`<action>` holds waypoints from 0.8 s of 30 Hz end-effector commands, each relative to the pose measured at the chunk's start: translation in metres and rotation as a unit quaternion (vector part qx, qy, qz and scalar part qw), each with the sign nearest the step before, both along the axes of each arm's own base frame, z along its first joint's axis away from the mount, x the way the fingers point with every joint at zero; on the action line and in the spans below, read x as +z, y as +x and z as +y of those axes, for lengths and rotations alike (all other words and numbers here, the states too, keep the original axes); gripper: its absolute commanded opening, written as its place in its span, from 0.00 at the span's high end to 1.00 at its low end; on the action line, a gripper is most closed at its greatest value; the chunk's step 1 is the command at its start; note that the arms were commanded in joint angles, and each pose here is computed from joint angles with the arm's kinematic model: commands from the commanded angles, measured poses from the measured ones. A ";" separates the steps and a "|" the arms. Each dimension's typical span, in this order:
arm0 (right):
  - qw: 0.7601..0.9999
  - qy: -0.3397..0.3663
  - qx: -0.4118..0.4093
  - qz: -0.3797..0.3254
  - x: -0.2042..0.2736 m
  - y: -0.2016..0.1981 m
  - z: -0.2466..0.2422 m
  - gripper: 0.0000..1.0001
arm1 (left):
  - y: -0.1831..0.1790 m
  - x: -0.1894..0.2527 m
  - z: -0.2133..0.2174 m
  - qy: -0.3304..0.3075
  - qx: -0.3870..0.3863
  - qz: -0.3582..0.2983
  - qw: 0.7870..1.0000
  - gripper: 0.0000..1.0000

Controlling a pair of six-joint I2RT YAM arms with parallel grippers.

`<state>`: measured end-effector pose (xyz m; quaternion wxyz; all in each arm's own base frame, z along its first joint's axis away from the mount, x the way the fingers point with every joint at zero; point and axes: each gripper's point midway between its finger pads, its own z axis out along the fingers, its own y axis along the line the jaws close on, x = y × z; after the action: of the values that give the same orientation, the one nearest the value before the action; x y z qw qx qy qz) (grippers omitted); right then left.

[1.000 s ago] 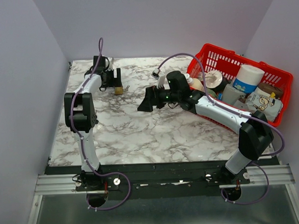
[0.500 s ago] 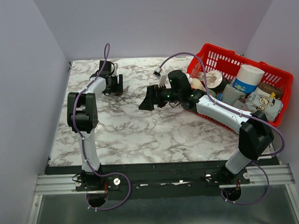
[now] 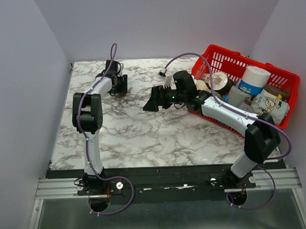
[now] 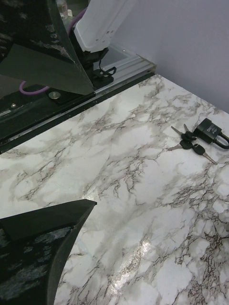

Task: Lock with the key
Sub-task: Pick up the lock from the center of the board.

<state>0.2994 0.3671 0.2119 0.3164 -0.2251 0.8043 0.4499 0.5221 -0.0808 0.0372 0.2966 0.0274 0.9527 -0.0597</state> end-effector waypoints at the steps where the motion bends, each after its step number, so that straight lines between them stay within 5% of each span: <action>1: 1.000 0.001 -0.004 -0.010 0.005 0.007 0.000 0.00 | -0.003 -0.013 -0.001 0.013 0.003 0.028 1.000 0.22; 5: 1.000 0.000 -0.005 -0.007 0.002 0.006 -0.001 0.00 | 0.001 -0.009 -0.003 0.016 0.008 0.021 1.000 0.19; 14: 1.000 0.002 -0.009 -0.008 0.004 0.010 -0.004 0.00 | -0.007 -0.020 -0.001 0.012 0.029 0.048 0.998 0.45; 22: 1.000 0.004 -0.005 -0.010 0.010 0.013 -0.011 0.00 | -0.023 0.018 0.008 0.026 0.040 0.005 0.999 0.95; 24: 1.000 0.002 -0.003 -0.012 0.010 0.012 -0.013 0.00 | -0.039 0.019 0.009 0.032 0.032 0.008 0.999 1.00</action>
<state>0.3104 0.3569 0.2118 0.3218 -0.2135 0.8080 0.4449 0.5101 -0.0798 0.0330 0.2840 0.0050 0.9579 -0.0431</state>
